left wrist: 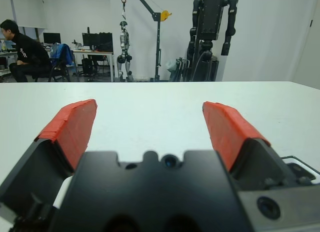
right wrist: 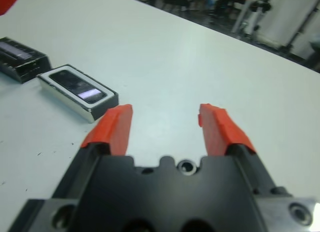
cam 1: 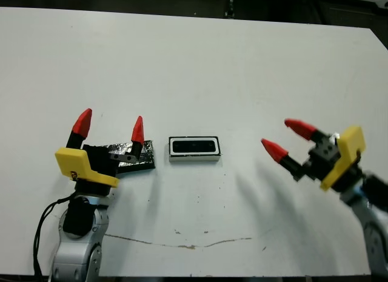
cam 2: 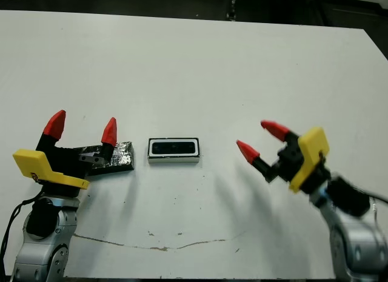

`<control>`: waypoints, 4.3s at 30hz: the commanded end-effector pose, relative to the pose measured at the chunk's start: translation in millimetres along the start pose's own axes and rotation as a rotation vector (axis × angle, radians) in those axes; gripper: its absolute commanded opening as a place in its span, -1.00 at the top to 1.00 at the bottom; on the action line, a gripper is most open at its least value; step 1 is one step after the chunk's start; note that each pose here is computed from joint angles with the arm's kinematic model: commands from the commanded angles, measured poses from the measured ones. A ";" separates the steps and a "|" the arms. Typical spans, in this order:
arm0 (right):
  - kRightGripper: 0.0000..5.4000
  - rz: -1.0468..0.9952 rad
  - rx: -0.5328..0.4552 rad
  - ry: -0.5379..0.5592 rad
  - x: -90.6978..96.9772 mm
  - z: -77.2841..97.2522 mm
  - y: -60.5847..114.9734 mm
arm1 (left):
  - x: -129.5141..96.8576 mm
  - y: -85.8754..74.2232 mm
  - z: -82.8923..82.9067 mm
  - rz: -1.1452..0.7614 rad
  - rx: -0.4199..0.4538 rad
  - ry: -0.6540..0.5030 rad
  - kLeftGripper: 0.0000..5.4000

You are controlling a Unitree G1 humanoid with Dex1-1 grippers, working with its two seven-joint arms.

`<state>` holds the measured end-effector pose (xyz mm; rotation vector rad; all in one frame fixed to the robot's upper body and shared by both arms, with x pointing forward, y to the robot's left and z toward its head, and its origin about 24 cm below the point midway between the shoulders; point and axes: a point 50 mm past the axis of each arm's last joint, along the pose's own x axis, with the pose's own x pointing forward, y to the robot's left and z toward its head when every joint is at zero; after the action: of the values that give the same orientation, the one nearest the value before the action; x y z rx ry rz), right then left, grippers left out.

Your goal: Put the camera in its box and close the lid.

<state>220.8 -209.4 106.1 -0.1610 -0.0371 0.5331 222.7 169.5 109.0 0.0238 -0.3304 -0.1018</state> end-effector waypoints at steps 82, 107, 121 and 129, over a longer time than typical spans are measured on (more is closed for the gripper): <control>1.00 -0.292 0.122 -0.097 3.3 -22.2 23.1 | 56.2 88.9 25.4 -1.300 0.372 0.588 -1.00; 1.00 -0.283 0.121 -0.085 3.1 -22.8 23.9 | 56.9 94.7 13.4 -1.257 0.334 0.684 -1.00; 1.00 -0.286 0.115 -0.084 3.0 -21.9 23.2 | 56.6 96.9 8.0 -1.235 0.269 0.766 -1.00; 1.00 -0.285 0.116 -0.083 2.4 -22.4 22.3 | 55.6 98.5 7.2 -1.194 0.201 0.809 -1.00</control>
<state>215.5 -187.9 82.8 -0.0061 -0.1348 0.2629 281.2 261.6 134.1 0.4535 0.5282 -1.2130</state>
